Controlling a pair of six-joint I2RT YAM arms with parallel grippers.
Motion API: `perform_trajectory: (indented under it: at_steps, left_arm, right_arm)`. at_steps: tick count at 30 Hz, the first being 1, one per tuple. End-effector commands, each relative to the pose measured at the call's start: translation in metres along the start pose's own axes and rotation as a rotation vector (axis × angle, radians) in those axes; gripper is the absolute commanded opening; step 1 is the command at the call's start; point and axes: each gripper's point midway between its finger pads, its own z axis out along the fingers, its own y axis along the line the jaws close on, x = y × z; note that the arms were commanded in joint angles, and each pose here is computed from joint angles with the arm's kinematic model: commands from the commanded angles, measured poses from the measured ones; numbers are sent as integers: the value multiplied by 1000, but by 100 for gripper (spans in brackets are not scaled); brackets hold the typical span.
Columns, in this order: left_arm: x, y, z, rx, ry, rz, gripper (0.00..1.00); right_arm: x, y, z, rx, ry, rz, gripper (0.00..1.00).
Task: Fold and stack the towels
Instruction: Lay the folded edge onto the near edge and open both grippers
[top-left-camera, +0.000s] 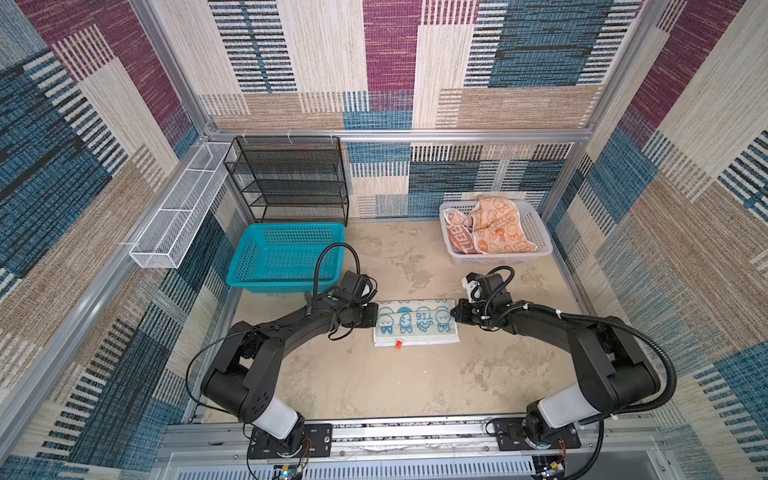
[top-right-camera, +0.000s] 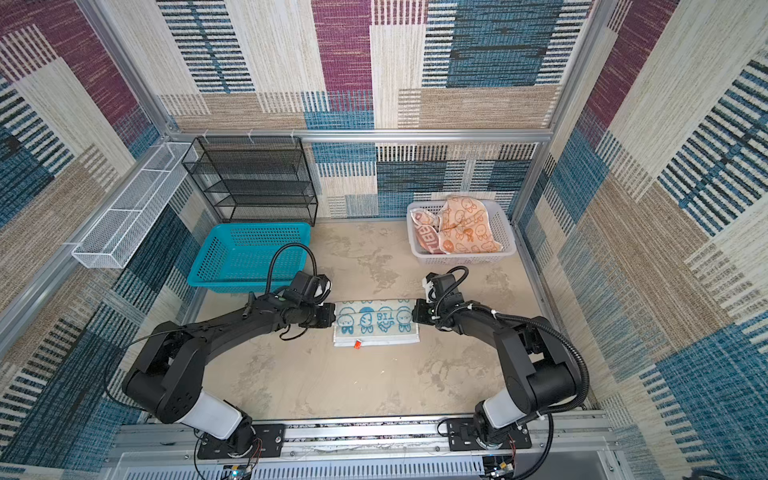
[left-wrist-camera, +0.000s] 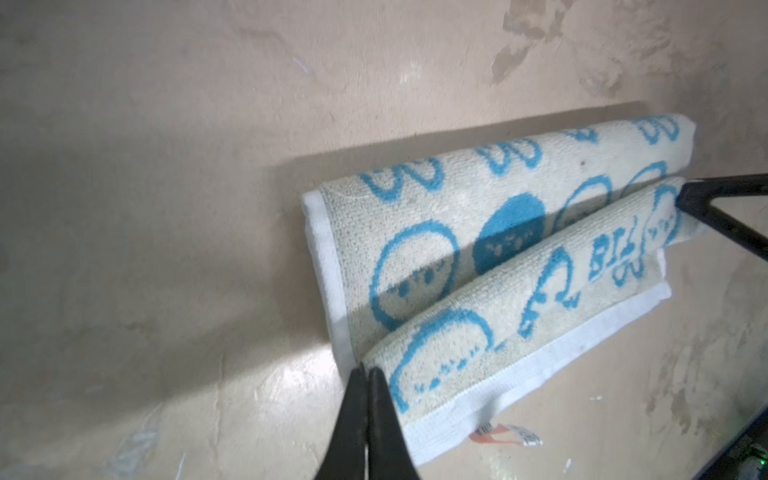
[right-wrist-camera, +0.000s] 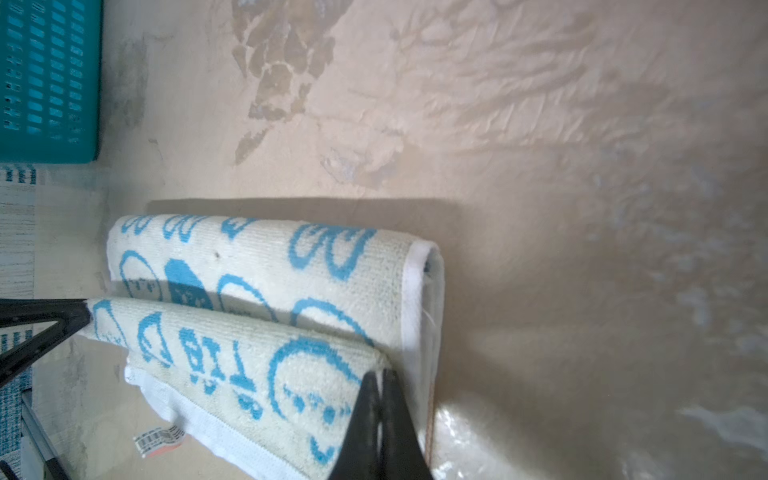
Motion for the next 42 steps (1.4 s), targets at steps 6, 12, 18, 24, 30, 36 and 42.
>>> perform_trajectory:
  at_steps: [6,12,18,24,30,36,42]
  left_arm:
    - [6,-5,6,35,7,0,0]
    - [1,-18,-5,66,-23,41,18]
    - [-17,-33,-39,91,-122,76,100]
    - [-42,-64,-63,211,-199,41,99]
    - [-35,-82,-31,342,-136,-79,99]
    - [-3,-68,-9,339,-80,-141,99]
    - [28,-55,11,309,2,-152,99]
  right_arm:
    - [5,-4,6,-6,-5,12,4]
    - [-3,4,-2,-18,-23,-6,25]
    - [-17,22,-30,-28,-77,-45,66]
    - [-35,54,-49,-122,-125,-58,96]
    - [-14,80,-30,-260,-57,-29,99]
    - [16,64,-16,-257,-8,5,99]
    - [33,44,-7,-193,26,8,99]
